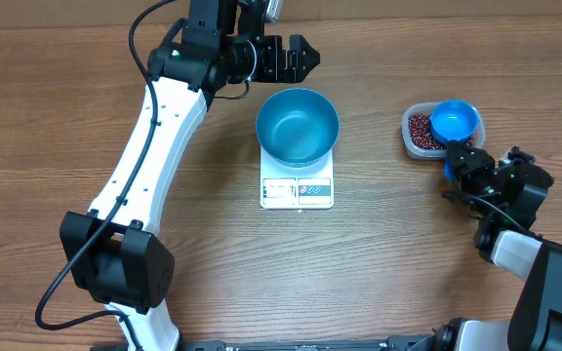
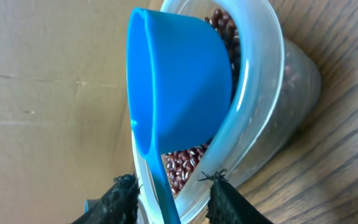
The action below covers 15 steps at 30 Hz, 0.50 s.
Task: Scoop item into bowl and weigh 150g on scale
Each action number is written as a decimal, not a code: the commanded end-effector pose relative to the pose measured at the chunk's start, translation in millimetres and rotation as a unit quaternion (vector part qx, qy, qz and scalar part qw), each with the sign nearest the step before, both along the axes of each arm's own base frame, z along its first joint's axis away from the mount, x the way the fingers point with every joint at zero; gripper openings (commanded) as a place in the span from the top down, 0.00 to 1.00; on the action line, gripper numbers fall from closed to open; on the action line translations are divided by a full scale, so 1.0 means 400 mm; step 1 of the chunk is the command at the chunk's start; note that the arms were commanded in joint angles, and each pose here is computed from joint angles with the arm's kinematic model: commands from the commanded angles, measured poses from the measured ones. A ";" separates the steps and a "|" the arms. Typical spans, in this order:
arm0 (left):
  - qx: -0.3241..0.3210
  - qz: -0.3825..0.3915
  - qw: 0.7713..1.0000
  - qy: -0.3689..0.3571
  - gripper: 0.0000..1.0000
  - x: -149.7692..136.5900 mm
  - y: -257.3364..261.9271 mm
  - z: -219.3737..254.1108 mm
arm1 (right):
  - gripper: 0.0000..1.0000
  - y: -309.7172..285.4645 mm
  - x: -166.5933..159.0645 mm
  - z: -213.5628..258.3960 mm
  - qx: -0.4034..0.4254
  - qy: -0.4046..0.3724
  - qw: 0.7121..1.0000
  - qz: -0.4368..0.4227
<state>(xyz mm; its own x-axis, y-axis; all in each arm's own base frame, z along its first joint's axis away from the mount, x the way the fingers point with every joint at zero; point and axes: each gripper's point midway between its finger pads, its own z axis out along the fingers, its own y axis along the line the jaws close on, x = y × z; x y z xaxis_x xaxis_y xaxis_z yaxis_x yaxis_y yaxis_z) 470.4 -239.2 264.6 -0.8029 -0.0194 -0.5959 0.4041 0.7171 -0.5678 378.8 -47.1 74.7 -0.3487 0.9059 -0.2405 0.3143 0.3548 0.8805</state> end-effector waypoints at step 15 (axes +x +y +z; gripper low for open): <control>0.004 -0.003 1.000 -0.021 0.00 0.003 0.008 0.020 | 0.71 0.044 -0.002 0.020 0.007 -0.019 0.999 0.049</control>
